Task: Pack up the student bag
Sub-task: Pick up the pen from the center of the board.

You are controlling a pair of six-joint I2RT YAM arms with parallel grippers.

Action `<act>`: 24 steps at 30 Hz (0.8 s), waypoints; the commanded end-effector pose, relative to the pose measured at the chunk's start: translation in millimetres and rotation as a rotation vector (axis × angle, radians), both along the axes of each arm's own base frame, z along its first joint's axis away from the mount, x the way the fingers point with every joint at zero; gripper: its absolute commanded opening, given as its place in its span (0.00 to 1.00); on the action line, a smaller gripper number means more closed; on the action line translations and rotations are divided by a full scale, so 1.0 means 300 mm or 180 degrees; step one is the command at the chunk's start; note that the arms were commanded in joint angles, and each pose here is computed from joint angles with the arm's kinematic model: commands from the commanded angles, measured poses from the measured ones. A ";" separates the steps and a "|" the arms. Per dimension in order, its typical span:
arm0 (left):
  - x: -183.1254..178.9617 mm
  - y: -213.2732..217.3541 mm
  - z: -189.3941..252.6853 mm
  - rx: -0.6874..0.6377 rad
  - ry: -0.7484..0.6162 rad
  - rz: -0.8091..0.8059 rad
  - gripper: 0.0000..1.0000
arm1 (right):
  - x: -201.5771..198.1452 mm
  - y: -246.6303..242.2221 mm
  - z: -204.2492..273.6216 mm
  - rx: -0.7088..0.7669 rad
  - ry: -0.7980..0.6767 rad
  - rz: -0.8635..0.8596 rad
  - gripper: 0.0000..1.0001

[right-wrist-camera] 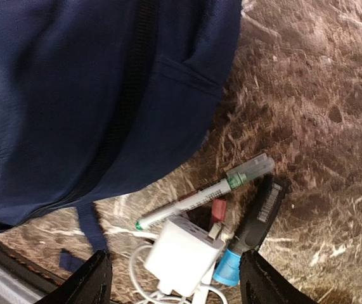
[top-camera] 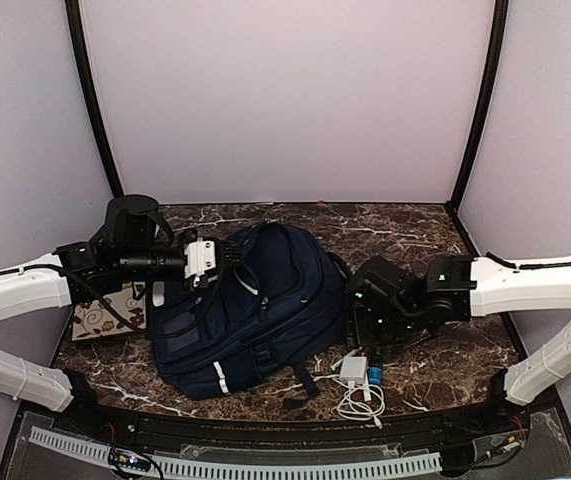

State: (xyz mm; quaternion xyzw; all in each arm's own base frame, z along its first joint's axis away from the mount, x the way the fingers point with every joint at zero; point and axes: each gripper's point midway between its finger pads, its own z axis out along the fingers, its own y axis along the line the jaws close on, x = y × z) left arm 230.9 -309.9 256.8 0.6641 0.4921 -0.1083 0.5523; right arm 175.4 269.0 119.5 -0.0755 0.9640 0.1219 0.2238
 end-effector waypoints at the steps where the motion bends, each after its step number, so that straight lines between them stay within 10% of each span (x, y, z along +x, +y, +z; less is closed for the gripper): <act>1: -0.079 0.014 0.133 -0.0514 -0.0109 -0.0170 0.00 | -0.006 -0.016 -0.043 -0.0323 -0.0080 -0.0376 0.69; 7: -0.112 0.028 0.147 -0.0661 -0.0136 -0.0236 0.00 | -0.044 -0.113 -0.156 -0.0639 0.0041 -0.0546 0.44; 24: -0.134 0.029 0.146 -0.0668 -0.0142 -0.0333 0.00 | 0.035 -0.172 -0.295 -0.0236 0.0113 -0.0759 0.43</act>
